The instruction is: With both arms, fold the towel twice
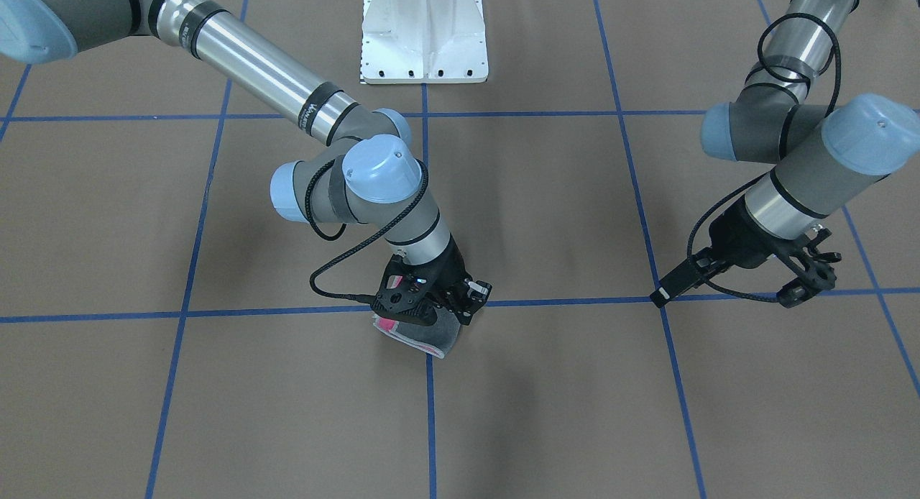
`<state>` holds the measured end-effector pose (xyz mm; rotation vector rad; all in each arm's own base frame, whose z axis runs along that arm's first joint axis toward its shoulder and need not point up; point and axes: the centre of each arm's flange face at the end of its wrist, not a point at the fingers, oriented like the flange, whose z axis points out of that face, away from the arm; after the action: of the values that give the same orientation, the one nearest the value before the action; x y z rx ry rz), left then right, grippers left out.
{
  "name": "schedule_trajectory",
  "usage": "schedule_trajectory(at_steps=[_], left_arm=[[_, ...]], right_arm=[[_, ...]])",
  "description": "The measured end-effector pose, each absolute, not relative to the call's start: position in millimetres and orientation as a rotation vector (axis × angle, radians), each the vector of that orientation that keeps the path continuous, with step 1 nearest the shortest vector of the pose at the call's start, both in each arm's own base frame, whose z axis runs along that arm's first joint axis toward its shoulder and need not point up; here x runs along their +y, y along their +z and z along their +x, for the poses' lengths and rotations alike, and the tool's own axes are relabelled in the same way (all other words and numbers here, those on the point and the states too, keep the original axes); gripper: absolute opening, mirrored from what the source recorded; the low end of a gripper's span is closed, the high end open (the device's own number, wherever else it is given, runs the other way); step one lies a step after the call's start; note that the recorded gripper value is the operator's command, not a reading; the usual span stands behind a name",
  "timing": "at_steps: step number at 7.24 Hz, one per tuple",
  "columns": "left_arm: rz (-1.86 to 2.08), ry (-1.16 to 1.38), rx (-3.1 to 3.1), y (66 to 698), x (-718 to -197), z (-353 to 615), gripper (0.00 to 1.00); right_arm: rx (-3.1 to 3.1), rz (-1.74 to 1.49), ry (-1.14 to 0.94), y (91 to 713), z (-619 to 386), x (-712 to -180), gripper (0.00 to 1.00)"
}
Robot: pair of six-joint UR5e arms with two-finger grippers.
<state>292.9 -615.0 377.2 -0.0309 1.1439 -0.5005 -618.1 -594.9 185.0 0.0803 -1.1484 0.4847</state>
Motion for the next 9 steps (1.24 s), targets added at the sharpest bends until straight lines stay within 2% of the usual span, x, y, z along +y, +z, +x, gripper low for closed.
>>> schedule_trajectory(at_steps=[9], left_arm=[[-0.022,-0.511,1.144,377.2,-619.7,283.7,1.00]], right_arm=[[-1.112,0.036,0.440,199.8,-652.5,-555.7,0.00]])
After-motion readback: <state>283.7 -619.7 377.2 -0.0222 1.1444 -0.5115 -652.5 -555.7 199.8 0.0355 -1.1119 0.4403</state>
